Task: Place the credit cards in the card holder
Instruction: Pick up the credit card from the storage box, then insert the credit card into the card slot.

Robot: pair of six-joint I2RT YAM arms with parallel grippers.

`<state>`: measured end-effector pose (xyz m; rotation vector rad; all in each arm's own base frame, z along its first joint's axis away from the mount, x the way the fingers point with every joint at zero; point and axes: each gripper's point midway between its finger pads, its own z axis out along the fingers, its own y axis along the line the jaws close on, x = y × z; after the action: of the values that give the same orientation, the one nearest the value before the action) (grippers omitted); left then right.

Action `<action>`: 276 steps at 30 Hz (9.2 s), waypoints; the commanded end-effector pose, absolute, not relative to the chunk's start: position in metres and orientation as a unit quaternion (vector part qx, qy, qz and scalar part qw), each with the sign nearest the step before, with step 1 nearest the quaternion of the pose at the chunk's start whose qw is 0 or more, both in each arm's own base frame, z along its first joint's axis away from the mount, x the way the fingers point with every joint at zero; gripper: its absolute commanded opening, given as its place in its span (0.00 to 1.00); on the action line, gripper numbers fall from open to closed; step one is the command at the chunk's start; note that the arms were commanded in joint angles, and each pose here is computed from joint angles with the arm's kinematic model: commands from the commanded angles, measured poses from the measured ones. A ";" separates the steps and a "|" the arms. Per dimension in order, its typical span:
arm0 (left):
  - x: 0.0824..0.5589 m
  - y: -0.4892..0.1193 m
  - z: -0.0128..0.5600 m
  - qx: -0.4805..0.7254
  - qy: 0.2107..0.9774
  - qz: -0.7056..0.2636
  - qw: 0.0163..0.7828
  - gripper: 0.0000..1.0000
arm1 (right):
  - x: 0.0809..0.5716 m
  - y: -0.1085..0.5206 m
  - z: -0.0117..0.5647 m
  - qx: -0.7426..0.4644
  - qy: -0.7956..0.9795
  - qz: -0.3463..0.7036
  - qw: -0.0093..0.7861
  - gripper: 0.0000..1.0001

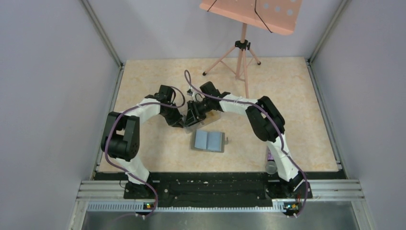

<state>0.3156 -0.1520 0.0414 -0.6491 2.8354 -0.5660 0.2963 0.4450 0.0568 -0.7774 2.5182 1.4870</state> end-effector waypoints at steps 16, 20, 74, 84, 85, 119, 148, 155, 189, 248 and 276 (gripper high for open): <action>0.340 -0.196 0.078 -0.165 0.928 -0.312 0.123 0.08 | 0.292 0.418 0.016 -0.241 0.882 0.405 0.023 0.55; 0.342 -0.196 0.082 -0.163 0.926 -0.315 0.129 0.07 | 0.297 0.411 0.011 -0.258 0.891 0.372 0.038 0.58; 0.337 -0.200 0.086 -0.145 0.943 -0.275 0.123 0.00 | 0.317 0.378 -0.032 -0.258 0.938 0.222 0.063 0.48; 0.343 -0.216 0.099 -0.162 0.921 -0.330 0.128 0.00 | 0.294 0.381 -0.051 -0.272 0.937 0.217 0.027 0.45; 0.344 -0.217 0.100 -0.163 0.920 -0.331 0.128 0.00 | 0.292 0.383 -0.050 -0.273 0.935 0.225 0.023 0.45; 0.326 -0.189 0.064 -0.158 0.952 -0.241 0.102 0.00 | 0.299 0.435 0.096 -0.221 0.849 0.476 0.066 0.00; 0.327 -0.186 0.062 -0.152 0.956 -0.229 0.099 0.00 | 0.272 0.441 0.047 -0.240 0.851 0.468 -0.006 0.31; 0.326 -0.185 0.063 -0.152 0.956 -0.229 0.100 0.00 | 0.267 0.456 0.077 -0.223 0.807 0.547 -0.005 0.28; 0.321 -0.137 0.062 -0.208 0.951 -0.195 0.117 0.00 | 0.306 0.437 0.132 -0.279 0.853 0.422 0.127 0.00; 0.219 -0.207 0.016 -0.102 0.979 -0.164 0.071 0.13 | 0.213 0.311 0.049 -0.116 0.869 0.478 0.060 0.00; 0.223 -0.215 0.018 -0.099 0.977 -0.176 0.064 0.12 | 0.207 0.313 0.017 -0.071 0.871 0.485 0.025 0.00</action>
<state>0.2165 -0.2087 0.0202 -0.3164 2.9615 -0.5153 0.2036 0.3153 0.0262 -0.2619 2.6890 1.5261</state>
